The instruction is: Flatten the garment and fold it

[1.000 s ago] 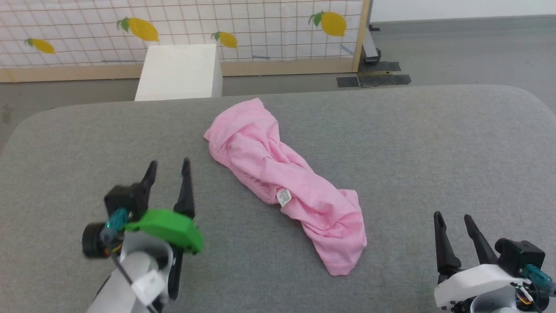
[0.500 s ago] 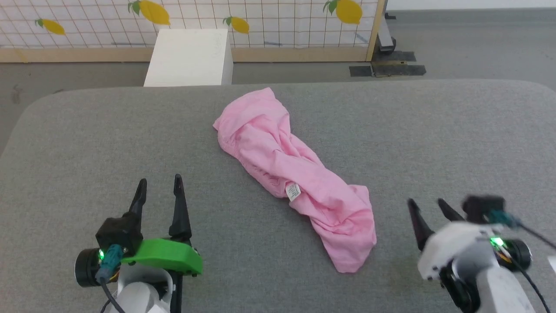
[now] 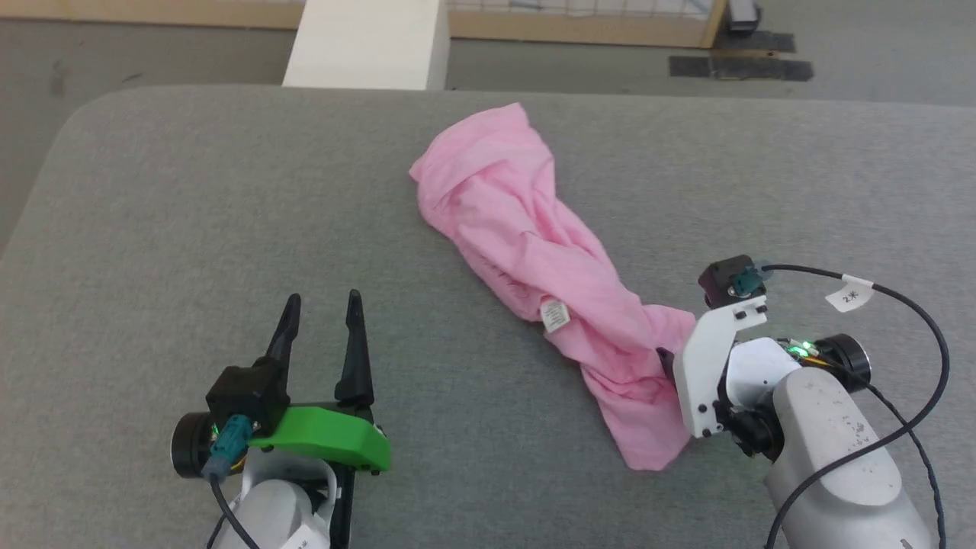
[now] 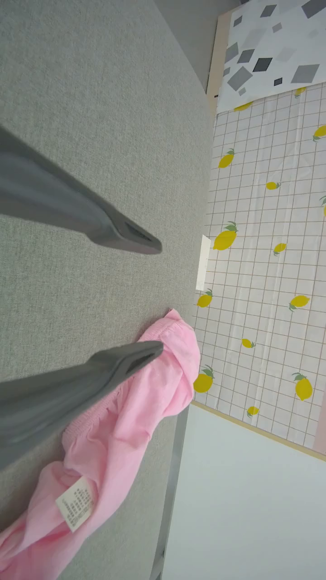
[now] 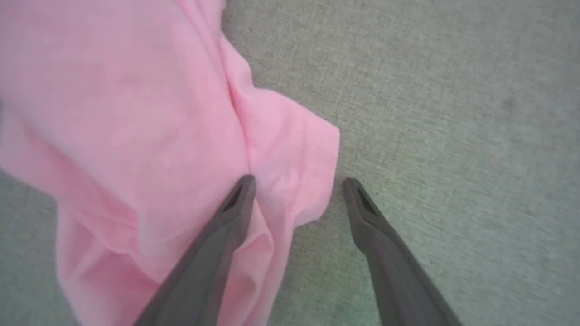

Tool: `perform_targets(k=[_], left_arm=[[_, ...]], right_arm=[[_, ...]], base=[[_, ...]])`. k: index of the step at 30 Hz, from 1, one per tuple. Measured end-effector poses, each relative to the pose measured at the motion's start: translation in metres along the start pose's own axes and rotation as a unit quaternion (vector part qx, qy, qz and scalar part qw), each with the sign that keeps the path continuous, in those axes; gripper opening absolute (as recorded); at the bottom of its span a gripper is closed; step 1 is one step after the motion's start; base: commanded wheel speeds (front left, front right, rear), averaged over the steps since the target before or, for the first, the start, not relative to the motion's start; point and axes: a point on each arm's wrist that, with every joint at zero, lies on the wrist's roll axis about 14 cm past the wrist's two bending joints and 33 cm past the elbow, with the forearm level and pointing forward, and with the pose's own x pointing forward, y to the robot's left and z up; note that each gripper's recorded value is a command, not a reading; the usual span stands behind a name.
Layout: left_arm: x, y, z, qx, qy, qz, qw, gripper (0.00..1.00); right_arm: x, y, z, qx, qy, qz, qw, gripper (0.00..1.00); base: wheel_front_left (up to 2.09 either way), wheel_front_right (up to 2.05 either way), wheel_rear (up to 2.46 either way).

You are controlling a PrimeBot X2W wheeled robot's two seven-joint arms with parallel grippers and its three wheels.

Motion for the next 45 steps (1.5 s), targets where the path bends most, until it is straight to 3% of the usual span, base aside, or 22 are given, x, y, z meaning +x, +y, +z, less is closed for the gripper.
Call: perform_targets(k=[3,4,5,6,11,16,19,22,23,24,25,28,31,34,38,40,45], left_arm=[[-0.001,0.006,-0.006,-0.002,0.009,0.010,1.000,1.00],[-0.002,0.008,-0.008,-0.002,0.011,0.012,1.000,1.00],[-0.002,0.009,-0.010,-0.003,0.013,0.013,1.000,1.00],[-0.002,0.010,-0.011,-0.003,0.016,0.015,1.000,1.00],[-0.001,0.012,-0.012,-0.005,0.016,0.016,1.000,1.00],[-0.002,0.002,-0.007,-0.009,0.010,0.003,1.000,1.00],[-0.003,0.001,-0.004,-0.012,0.006,0.000,1.000,1.00],[-0.006,0.003,-0.002,-0.012,0.003,0.004,1.000,1.00],[-0.007,0.003,-0.002,-0.013,0.004,0.005,1.000,1.00],[-0.008,0.003,-0.004,-0.013,0.006,0.005,1.000,1.00],[-0.009,0.002,-0.006,-0.013,0.009,0.004,1.000,1.00],[-0.009,-0.001,-0.007,-0.022,0.013,0.001,1.000,1.00],[-0.008,-0.009,-0.007,-0.041,0.014,-0.009,0.999,1.00],[0.001,-0.027,-0.008,-0.061,0.033,-0.033,0.997,1.00],[0.028,-0.074,0.000,-0.080,0.059,-0.100,0.990,1.00],[0.039,-0.114,-0.002,-0.081,0.095,-0.154,0.980,1.00],[0.049,-0.184,-0.025,-0.020,0.188,-0.254,0.949,1.00]], right_arm=[[0.008,0.005,-0.005,0.003,0.015,0.011,1.000,1.00],[0.010,0.006,-0.006,0.006,0.016,0.014,1.000,0.67],[0.011,0.006,-0.005,0.010,0.016,0.017,1.000,0.19],[0.012,0.004,-0.004,0.014,0.014,0.018,1.000,0.00],[0.003,-0.024,0.012,0.051,-0.028,0.003,0.998,0.00],[-0.037,-0.124,0.026,0.106,-0.088,-0.104,0.985,0.00],[-0.064,-0.170,0.015,0.139,-0.098,-0.164,0.972,0.00],[-0.076,-0.183,-0.020,0.171,-0.077,-0.189,0.964,0.00],[-0.077,-0.181,-0.031,0.183,-0.070,-0.190,0.962,0.13],[-0.077,-0.178,-0.036,0.192,-0.070,-0.189,0.961,0.64],[-0.079,-0.174,-0.038,0.203,-0.081,-0.187,0.958,1.00],[-0.092,-0.169,-0.012,0.231,-0.168,-0.182,0.941,1.00],[-0.125,-0.179,0.020,0.245,-0.283,-0.199,0.905,1.00],[-0.148,-0.184,0.022,0.254,-0.337,-0.214,0.881,1.00],[-0.159,-0.183,-0.003,0.257,-0.340,-0.228,0.875,1.00],[-0.159,-0.180,-0.014,0.271,-0.341,-0.222,0.872,1.00],[-0.160,-0.181,-0.030,0.287,-0.350,-0.227,0.862,1.00]], base=[[0.00,0.00,0.00],[0.00,0.00,0.00],[0.00,0.00,0.00],[0.00,0.00,0.00],[0.00,0.00,0.00],[0.00,0.00,0.00],[0.00,0.00,0.00],[0.00,0.00,0.00],[0.00,0.00,0.00],[0.00,0.00,0.00],[0.00,0.00,0.00],[0.00,0.00,0.00],[0.00,0.00,0.00],[0.00,0.00,0.00],[0.00,0.00,0.00],[0.00,0.00,0.00],[0.00,0.00,0.00]])
